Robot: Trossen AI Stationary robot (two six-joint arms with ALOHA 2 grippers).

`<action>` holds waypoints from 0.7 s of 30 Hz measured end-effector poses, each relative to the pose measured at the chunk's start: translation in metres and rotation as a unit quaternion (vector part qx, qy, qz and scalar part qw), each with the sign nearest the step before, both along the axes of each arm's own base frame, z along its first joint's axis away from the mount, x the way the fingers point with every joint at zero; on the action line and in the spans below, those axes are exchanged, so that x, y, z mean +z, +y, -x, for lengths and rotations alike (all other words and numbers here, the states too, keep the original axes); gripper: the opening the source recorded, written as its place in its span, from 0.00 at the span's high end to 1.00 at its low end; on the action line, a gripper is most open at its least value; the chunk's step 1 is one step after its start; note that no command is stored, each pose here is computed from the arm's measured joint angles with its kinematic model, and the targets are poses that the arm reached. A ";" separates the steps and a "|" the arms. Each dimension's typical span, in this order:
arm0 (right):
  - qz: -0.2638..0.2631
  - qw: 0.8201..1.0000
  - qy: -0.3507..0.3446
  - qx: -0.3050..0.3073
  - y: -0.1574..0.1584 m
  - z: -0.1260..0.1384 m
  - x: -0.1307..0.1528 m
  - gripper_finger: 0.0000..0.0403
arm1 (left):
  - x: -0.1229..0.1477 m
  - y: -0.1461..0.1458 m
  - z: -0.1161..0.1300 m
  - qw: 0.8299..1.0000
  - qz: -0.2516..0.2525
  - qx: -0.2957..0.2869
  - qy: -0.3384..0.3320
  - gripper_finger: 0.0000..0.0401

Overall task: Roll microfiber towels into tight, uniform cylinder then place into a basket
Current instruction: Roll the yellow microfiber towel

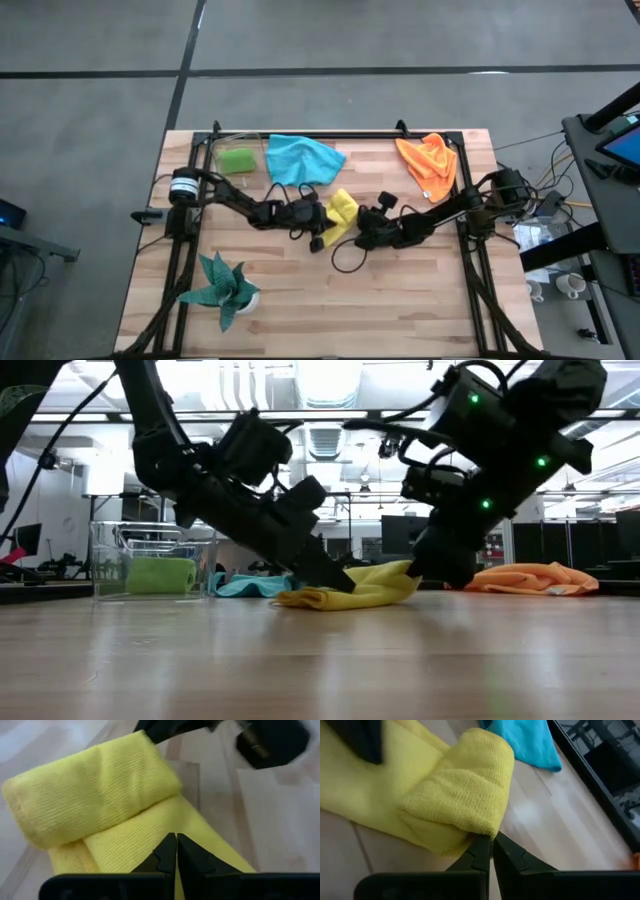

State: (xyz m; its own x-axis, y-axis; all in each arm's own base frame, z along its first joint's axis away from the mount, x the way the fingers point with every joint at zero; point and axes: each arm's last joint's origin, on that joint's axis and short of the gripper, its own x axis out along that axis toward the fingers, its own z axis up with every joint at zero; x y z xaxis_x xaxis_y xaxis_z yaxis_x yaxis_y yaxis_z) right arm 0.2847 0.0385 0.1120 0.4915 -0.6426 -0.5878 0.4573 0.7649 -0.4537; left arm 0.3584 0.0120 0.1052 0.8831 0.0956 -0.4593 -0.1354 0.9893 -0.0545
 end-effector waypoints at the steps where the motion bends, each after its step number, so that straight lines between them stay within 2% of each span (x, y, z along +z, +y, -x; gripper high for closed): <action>1: 0.004 1.000 0.006 0.007 0.001 -0.002 0.002 0.98 | -0.001 0.000 -0.002 1.000 -0.001 0.002 0.000 1.00; 13: 0.066 0.989 0.077 0.111 0.022 -0.005 0.009 0.98 | -0.010 0.003 -0.011 1.000 -0.003 0.009 0.006 1.00; 21: 0.088 0.981 0.085 0.150 0.031 -0.011 0.016 0.98 | -0.009 0.004 -0.011 1.000 -0.003 0.011 0.000 1.00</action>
